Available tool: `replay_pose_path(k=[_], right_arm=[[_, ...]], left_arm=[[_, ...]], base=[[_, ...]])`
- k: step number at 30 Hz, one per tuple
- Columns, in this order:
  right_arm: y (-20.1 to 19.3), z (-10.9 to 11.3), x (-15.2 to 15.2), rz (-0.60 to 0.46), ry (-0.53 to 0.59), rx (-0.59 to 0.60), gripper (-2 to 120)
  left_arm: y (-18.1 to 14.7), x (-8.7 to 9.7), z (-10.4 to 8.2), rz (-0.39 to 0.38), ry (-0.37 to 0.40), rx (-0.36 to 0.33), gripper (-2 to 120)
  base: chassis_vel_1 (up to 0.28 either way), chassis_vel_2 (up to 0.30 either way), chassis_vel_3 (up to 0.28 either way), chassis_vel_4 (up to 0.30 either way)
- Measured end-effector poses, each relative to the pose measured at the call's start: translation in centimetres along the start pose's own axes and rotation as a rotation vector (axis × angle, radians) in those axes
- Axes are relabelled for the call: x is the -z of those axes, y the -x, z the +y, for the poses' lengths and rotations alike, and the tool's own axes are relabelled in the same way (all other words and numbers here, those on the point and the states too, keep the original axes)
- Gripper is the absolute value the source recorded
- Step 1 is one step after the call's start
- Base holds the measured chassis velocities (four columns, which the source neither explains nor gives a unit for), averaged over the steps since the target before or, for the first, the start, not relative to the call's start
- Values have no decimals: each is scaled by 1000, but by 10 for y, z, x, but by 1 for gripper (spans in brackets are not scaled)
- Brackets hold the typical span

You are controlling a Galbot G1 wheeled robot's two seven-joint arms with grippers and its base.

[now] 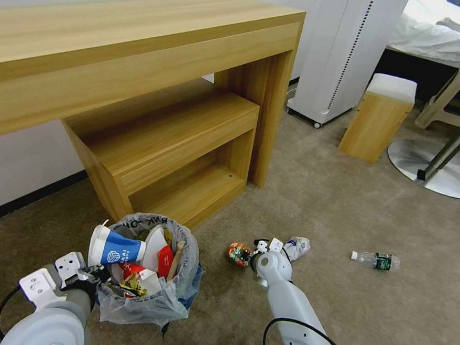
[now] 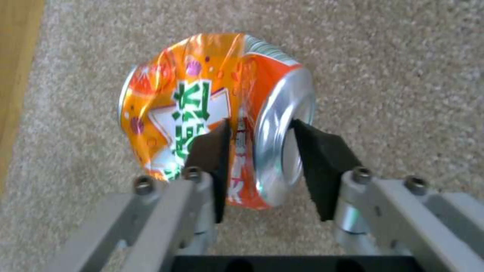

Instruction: Pick up the trash bin and place the garbage on the floor into it.

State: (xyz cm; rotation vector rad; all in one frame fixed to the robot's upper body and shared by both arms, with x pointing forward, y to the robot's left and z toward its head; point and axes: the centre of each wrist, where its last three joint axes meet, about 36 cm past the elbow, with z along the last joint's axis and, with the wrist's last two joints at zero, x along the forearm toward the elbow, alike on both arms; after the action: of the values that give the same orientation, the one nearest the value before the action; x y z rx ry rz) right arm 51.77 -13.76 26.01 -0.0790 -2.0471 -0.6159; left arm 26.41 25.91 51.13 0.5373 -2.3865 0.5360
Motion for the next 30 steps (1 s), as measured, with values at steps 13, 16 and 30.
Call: replay_pose_path(k=[13,16,30], right_arm=[[-23,-10,-4,-101,-63,35,7],[-49,-10,-3,-173,-101,94,7],[-188,32,-1,-448,-138,776,7]], left_arm=[[2,-1,0,4,1,-1,1],[3,-3,-1,12,2,-3,1],[3,-24,-15,117,-15,-60,1]], base=[[0,0,0,0],[0,0,0,0],[0,0,0,0]])
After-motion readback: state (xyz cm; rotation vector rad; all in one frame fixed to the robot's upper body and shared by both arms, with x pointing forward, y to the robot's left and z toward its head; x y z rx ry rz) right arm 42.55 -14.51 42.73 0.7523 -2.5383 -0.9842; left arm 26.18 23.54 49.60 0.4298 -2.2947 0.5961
